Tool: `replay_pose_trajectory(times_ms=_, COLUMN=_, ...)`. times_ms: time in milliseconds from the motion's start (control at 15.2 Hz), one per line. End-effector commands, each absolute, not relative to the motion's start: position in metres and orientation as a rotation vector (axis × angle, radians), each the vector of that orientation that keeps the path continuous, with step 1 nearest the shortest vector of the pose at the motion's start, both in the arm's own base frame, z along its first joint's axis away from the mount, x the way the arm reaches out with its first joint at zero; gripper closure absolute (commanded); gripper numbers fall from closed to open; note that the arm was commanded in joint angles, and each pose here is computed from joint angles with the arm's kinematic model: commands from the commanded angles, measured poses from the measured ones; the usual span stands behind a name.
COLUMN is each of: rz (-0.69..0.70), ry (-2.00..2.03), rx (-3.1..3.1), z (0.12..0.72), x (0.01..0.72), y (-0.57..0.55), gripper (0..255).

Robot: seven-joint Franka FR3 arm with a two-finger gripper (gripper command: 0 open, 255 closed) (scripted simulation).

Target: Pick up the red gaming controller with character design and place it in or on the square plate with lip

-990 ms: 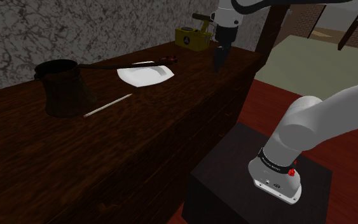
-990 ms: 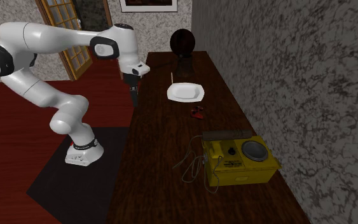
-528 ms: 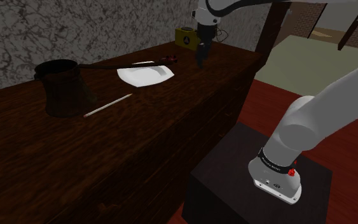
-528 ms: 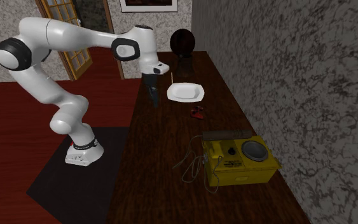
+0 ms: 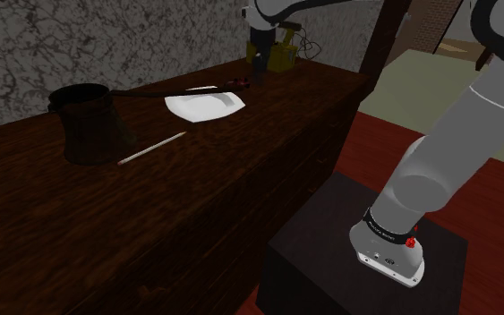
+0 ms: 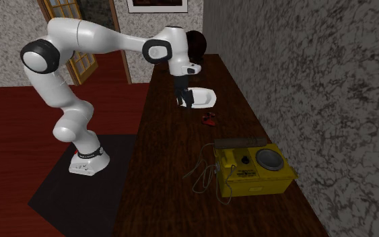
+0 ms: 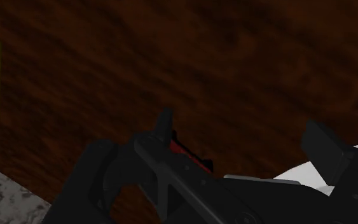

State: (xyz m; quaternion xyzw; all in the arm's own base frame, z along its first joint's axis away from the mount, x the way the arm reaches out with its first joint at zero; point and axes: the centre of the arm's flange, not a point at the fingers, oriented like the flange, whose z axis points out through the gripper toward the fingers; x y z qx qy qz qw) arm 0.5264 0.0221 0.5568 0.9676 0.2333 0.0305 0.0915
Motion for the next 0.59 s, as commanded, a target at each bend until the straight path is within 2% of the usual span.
replay_pose_trajectory(times_ms=0, rz=0.107, ry=0.736, rx=2.842, z=0.558, x=0.554, y=0.028, gripper=0)
replay_pose_trajectory(times_ms=528, rz=0.165, ry=0.889, rx=2.713, z=0.562, x=0.644, y=0.057, gripper=0)
